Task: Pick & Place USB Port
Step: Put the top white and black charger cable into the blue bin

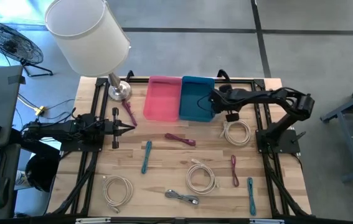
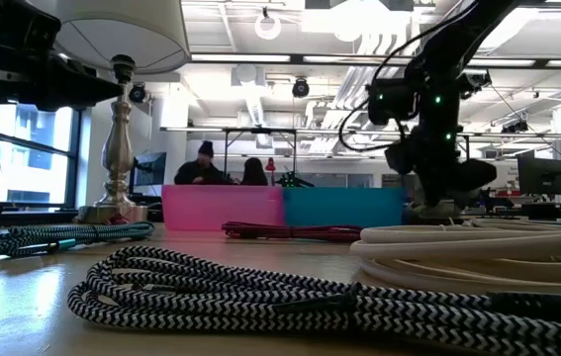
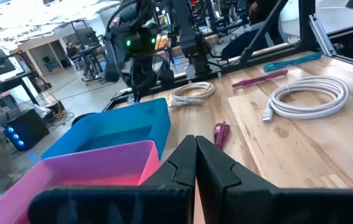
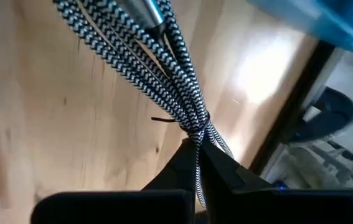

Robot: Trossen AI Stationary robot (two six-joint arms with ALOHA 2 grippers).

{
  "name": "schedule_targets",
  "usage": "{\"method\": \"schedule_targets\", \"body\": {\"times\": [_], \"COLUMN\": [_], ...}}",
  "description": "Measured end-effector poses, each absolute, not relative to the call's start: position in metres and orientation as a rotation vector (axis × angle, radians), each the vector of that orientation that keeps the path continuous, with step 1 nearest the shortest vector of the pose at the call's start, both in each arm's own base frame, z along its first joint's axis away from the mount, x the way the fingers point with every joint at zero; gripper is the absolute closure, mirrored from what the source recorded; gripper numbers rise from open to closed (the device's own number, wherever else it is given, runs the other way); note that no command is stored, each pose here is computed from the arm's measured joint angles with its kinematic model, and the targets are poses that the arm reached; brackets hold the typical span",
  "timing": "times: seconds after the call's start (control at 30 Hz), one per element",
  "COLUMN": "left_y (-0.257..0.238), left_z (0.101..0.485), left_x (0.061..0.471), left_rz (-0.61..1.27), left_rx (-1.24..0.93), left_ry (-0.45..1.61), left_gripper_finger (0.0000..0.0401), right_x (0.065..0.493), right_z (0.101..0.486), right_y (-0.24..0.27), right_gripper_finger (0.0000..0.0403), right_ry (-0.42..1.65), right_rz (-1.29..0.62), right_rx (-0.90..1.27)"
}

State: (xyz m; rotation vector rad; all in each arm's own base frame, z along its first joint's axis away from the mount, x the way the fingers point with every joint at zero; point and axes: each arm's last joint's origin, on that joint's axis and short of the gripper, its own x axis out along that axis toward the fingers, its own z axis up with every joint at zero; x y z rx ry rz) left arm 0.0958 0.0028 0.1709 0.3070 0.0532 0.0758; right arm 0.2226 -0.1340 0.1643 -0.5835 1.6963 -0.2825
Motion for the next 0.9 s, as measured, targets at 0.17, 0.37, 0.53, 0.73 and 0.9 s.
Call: {"method": "schedule_targets", "body": {"times": [0.17,0.37,0.53,0.73,0.9], "left_y": [0.003,0.004,0.005,0.006,0.007], "left_z": [0.171,0.171,0.174,0.175,0.175], "left_x": [0.096,0.096,0.096,0.096,0.096], "left_rz": [0.076,0.107,0.152,0.191,0.225], "left_rx": [0.307,0.311,0.342,0.342,0.341], "left_ry": [0.054,0.052,0.03,0.022,0.023], "left_gripper_finger": [0.04,0.04,0.04,0.04,0.04], "right_x": [0.211,0.192,0.185,0.201,0.224], "right_z": [0.192,0.233,0.263,0.286,0.289], "right_y": [-0.122,-0.101,-0.082,-0.072,-0.075], "right_gripper_finger": [0.0402,0.0402,0.0402,0.0403,0.0403], "right_ry": [1.684,1.537,1.233,0.848,0.667], "right_rz": [-0.391,-0.562,-0.592,-0.537,-0.5], "right_rx": [-0.648,-0.669,-0.587,-0.441,-0.359]}}
